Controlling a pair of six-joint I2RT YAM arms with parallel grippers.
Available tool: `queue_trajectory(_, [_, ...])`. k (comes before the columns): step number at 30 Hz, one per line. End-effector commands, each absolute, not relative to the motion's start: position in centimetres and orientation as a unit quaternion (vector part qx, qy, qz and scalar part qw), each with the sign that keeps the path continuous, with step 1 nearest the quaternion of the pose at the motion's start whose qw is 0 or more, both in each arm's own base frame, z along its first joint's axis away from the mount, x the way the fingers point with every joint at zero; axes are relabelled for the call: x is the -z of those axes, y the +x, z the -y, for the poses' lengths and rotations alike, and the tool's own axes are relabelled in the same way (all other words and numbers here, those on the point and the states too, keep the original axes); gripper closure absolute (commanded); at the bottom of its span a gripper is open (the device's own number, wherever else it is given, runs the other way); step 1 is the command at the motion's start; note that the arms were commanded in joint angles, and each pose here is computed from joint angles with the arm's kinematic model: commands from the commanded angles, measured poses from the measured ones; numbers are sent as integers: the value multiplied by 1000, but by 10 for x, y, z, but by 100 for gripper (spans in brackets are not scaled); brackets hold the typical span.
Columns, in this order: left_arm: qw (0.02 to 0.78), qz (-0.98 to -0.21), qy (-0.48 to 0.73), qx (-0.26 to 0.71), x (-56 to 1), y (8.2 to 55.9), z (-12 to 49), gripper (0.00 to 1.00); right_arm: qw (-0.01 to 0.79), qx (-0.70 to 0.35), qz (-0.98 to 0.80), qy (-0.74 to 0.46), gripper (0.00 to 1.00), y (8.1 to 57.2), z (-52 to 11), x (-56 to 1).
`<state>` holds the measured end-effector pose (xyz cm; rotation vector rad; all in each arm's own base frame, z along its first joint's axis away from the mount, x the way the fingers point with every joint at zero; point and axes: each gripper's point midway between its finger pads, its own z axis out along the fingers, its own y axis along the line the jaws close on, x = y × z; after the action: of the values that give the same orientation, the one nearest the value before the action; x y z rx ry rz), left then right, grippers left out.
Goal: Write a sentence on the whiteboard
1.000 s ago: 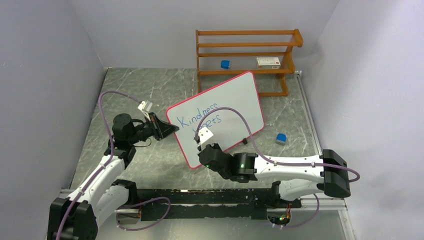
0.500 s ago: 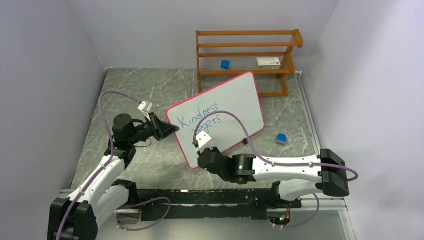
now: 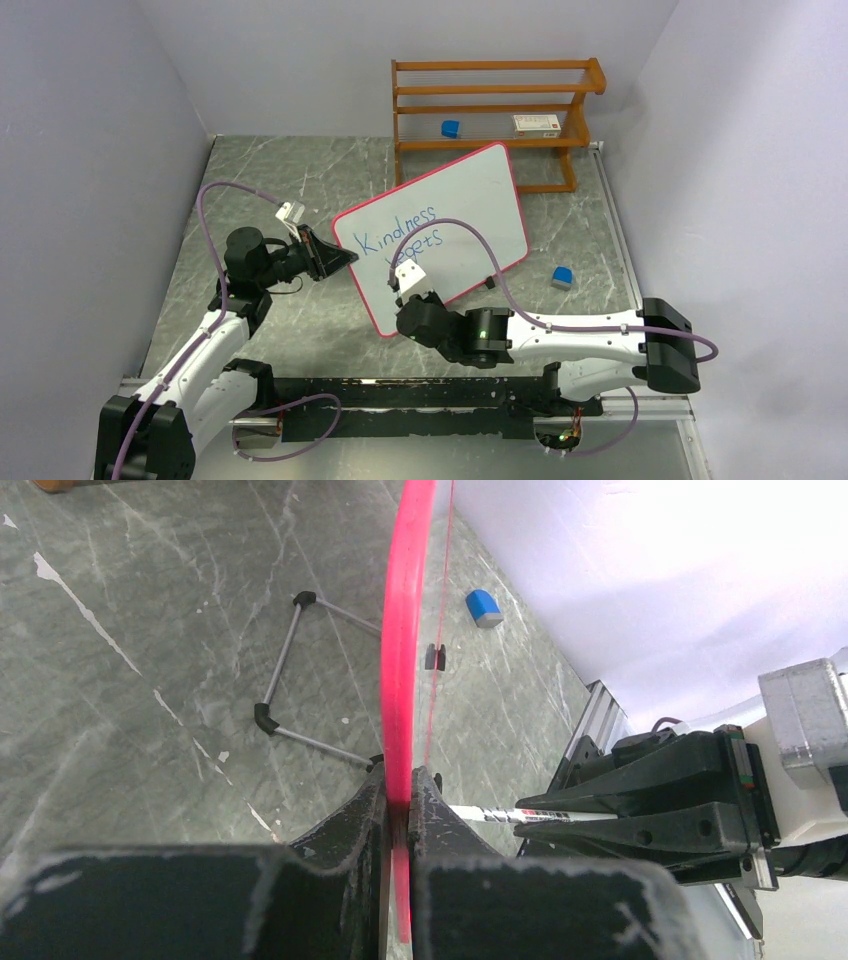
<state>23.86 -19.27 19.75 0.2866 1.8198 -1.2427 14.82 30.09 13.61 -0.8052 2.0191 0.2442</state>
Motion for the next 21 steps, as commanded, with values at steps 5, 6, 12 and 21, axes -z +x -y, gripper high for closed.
queue_trajectory(5, [456,-724,123,502,-206,240,194,95,496,-117,-813,-283,100,157,-303,-158])
queue_trajectory(6, [456,-724,123,502,-206,240,194,95,497,-117,-812,-283,100,157,-303,-159])
queue_trajectory(12, [457,-725,123,501,-207,240,194,95,500,-112,-813,-276,100,159,-301,-159])
queue_trajectory(21, [457,-725,124,501,-208,240,194,95,495,-114,-813,-284,100,157,-304,-157])
